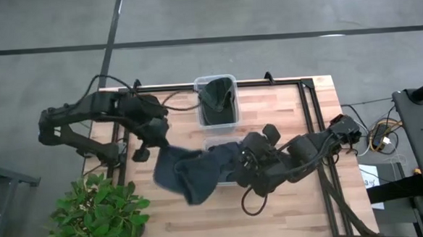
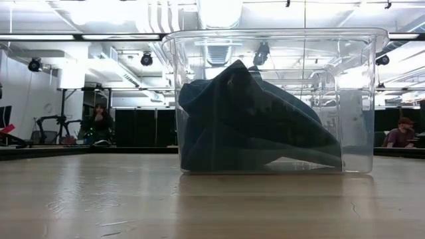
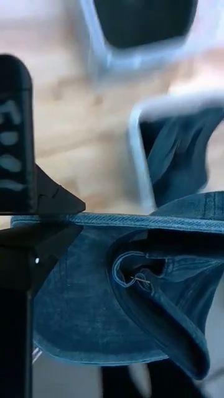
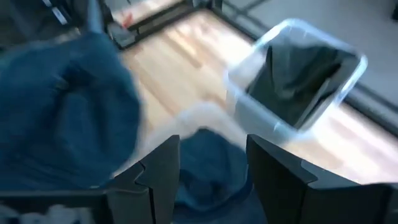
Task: Pick & Place hat
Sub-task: Put the blue cap into the bottom transparent bin
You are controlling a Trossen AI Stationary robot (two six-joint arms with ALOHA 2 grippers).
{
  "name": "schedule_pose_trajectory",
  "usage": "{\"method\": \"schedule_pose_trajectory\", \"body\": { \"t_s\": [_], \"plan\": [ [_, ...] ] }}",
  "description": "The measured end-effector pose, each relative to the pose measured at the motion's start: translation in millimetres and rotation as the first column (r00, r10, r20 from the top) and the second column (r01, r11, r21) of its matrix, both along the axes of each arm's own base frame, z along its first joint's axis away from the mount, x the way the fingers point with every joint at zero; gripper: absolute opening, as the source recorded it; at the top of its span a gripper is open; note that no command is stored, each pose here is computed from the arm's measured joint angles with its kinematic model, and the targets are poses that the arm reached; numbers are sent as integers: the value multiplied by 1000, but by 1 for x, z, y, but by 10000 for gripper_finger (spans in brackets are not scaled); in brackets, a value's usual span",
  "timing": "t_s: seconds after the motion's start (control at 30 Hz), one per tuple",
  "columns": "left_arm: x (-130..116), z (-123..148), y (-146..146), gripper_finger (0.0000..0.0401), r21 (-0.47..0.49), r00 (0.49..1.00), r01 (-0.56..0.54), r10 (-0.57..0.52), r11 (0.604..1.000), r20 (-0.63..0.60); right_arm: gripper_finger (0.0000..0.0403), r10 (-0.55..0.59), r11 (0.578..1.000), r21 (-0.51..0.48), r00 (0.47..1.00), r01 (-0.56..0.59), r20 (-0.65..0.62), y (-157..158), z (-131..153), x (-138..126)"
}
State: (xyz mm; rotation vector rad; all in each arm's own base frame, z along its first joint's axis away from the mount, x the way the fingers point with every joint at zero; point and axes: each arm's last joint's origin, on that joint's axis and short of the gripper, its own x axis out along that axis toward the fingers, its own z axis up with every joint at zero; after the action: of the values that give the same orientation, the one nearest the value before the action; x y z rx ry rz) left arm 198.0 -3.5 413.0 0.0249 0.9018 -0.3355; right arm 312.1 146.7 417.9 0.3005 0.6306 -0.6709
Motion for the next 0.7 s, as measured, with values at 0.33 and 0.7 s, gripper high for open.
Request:
{"method": "schedule_pose_trajectory", "body": {
  "t_s": [0.33, 0.7],
  "plan": [
    [-3, 42, 14, 5, 18, 913, -296, 277, 955, 300, 170, 116, 978, -195, 964, -70, 238, -7, 62, -11],
    [-28, 91, 29, 5, -229, 561, -512, 524, 828, 641, 164, 93, 933, -359, 955, 15, 282, -8, 81, -23]
  ]
}}
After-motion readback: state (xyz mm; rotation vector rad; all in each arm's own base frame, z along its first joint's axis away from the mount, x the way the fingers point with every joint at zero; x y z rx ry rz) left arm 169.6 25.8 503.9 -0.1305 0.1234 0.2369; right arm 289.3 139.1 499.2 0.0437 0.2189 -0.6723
